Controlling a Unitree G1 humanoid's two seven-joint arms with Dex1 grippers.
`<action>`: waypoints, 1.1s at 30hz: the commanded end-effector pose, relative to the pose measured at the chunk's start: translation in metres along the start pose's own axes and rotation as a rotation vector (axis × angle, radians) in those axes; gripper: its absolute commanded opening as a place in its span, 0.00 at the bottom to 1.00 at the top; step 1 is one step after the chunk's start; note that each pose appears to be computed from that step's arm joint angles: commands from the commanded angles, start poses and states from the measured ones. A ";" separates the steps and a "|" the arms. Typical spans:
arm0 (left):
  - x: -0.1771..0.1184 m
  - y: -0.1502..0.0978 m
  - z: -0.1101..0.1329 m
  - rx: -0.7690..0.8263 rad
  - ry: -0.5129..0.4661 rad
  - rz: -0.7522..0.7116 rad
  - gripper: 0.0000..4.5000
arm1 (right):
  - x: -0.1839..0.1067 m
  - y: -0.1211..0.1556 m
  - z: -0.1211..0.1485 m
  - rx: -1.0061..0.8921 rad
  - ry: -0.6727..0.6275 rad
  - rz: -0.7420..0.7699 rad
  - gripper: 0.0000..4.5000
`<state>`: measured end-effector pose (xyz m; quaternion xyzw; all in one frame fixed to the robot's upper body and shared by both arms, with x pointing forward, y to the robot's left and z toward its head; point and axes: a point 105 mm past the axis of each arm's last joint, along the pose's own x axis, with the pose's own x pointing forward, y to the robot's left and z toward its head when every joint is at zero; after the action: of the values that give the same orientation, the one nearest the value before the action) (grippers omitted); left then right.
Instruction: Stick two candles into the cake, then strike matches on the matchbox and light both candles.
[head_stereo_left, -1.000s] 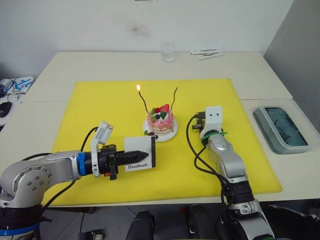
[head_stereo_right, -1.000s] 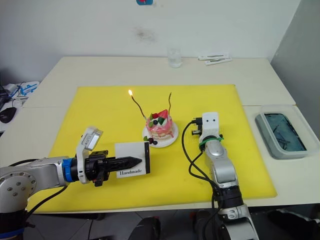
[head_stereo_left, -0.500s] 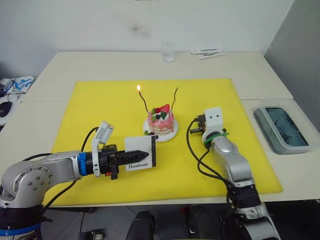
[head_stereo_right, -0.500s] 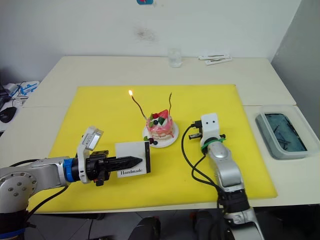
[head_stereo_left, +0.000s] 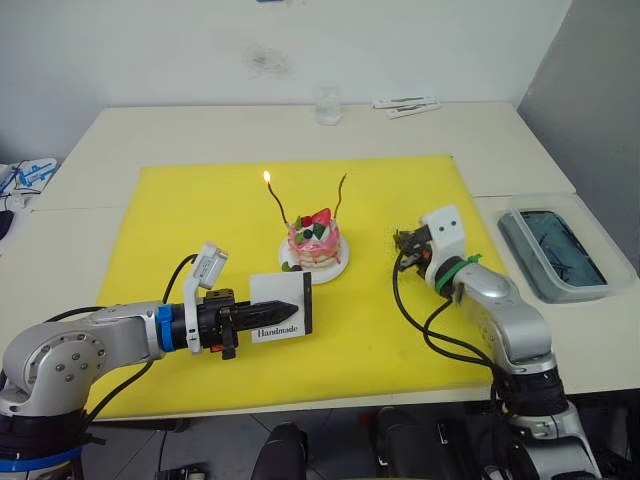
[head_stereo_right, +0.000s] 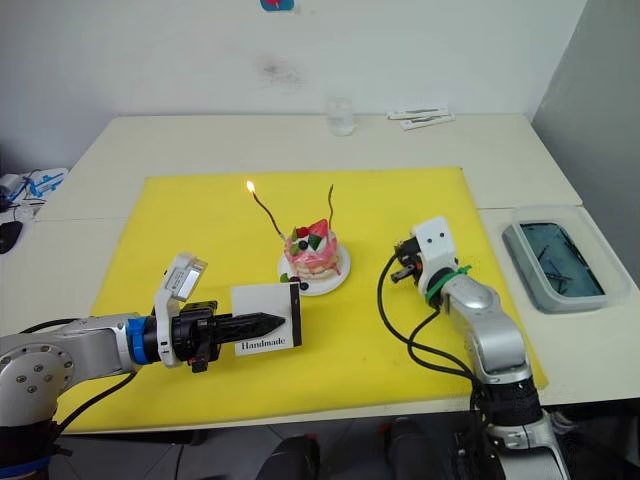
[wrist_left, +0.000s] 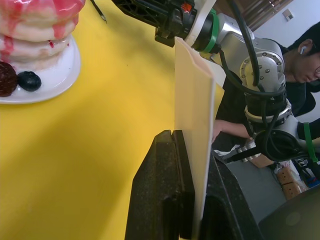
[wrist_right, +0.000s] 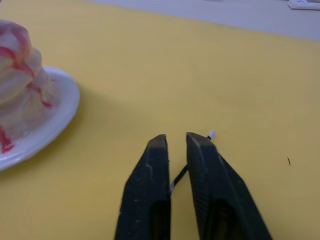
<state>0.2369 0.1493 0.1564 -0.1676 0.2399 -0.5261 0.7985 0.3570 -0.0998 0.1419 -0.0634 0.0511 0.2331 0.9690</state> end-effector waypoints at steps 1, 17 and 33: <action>-0.001 -0.005 0.005 0.027 -0.011 -0.011 0.00 | 0.003 -0.008 0.015 -0.004 -0.057 -0.087 0.46; -0.002 -0.006 0.006 0.033 -0.002 -0.013 0.00 | 0.022 -0.016 -0.013 0.072 -0.035 -0.356 0.95; -0.001 -0.007 0.005 0.027 -0.004 -0.016 0.00 | 0.025 -0.005 -0.046 0.129 0.084 -0.391 0.16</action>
<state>0.2363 0.1487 0.1572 -0.1676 0.2402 -0.5283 0.7969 0.3827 -0.0981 0.1078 -0.0196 0.0653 0.0399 0.9969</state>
